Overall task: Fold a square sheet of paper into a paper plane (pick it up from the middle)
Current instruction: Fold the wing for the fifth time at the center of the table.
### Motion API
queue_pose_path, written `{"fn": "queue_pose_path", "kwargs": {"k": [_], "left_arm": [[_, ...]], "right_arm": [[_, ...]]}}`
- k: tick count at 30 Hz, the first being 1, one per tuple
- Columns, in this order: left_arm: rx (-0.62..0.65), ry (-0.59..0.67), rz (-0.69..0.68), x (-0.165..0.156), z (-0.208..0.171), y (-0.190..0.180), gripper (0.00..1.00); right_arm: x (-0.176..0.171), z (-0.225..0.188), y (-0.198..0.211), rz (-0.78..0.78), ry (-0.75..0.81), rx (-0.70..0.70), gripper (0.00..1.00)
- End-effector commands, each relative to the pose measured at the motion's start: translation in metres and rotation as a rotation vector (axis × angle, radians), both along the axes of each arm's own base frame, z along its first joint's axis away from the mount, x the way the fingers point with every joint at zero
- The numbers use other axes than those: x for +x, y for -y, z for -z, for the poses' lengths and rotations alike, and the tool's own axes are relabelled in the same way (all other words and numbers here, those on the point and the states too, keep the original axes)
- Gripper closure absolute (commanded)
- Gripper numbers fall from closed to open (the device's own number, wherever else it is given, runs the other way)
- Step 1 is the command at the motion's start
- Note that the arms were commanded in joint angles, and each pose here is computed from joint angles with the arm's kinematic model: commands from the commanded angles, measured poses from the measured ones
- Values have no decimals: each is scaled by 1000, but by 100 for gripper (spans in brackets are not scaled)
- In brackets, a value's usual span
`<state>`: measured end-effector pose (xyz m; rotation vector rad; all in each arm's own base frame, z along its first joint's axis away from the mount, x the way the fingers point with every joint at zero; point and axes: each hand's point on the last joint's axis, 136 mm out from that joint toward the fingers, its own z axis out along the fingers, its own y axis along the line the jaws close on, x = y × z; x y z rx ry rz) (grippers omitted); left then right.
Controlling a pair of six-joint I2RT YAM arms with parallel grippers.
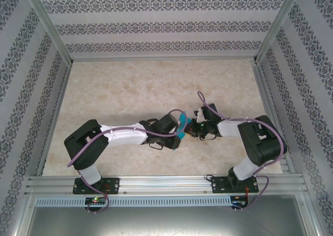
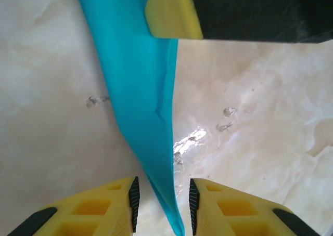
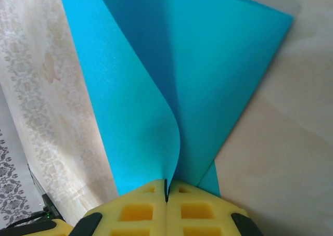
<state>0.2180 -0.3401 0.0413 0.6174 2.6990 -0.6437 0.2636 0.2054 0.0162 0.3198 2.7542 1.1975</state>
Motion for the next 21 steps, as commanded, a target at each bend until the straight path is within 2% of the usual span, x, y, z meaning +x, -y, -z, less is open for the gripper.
{"fn": "queue_pose_path", "kwargs": {"k": [1, 12, 21], "left_arm": [[65, 23, 3, -2, 5, -5, 66], [29, -1, 22, -9, 10, 5, 66], [114, 2, 25, -11, 27, -5, 73]], "right_arm": [[2, 7, 4, -3, 1, -26, 100], [2, 7, 4, -3, 1, -22, 100], [3, 5, 6, -1, 7, -16, 100]]}}
